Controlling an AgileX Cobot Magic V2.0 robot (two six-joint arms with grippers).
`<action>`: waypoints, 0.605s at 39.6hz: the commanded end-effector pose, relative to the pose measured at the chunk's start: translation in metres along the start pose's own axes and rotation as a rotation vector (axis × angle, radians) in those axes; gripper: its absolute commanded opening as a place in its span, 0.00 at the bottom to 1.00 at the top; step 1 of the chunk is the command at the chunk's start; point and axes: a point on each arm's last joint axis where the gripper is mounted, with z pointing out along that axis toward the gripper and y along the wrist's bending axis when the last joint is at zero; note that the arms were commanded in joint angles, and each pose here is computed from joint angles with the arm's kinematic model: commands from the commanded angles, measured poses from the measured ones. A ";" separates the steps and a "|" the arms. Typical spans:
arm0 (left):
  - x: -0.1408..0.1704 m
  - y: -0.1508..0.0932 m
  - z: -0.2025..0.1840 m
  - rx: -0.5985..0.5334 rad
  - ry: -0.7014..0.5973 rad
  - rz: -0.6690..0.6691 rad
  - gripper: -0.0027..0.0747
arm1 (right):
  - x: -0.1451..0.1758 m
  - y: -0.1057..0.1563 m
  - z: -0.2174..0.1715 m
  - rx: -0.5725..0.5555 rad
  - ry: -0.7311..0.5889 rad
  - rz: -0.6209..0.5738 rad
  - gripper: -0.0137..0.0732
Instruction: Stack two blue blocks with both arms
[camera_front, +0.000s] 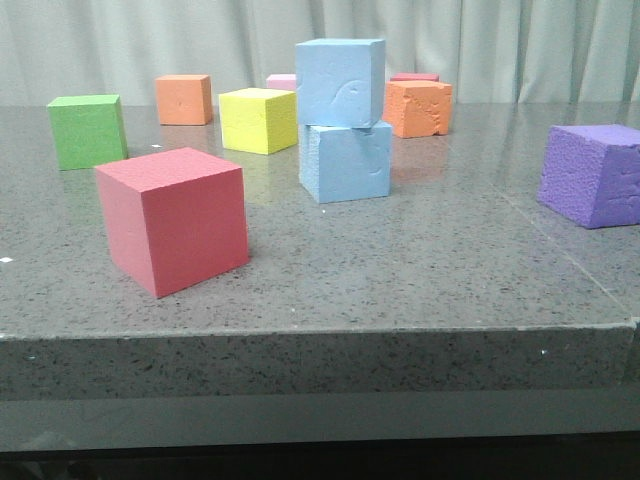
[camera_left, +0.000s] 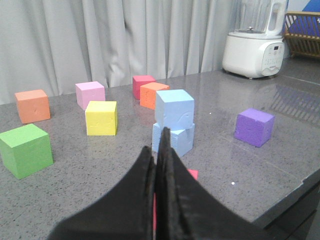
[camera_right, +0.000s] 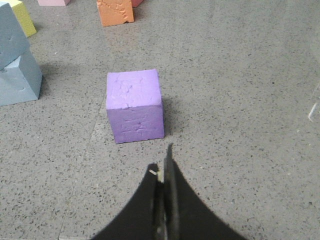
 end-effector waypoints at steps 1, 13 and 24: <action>-0.010 0.000 0.000 0.001 -0.085 0.012 0.01 | -0.014 0.001 -0.003 -0.009 -0.096 -0.004 0.08; 0.038 0.007 -0.012 -0.178 -0.101 -0.066 0.01 | -0.014 0.001 -0.003 -0.009 -0.096 -0.004 0.08; 0.064 0.016 -0.012 -0.398 -0.103 -0.094 0.01 | -0.014 0.001 -0.003 -0.009 -0.095 -0.004 0.08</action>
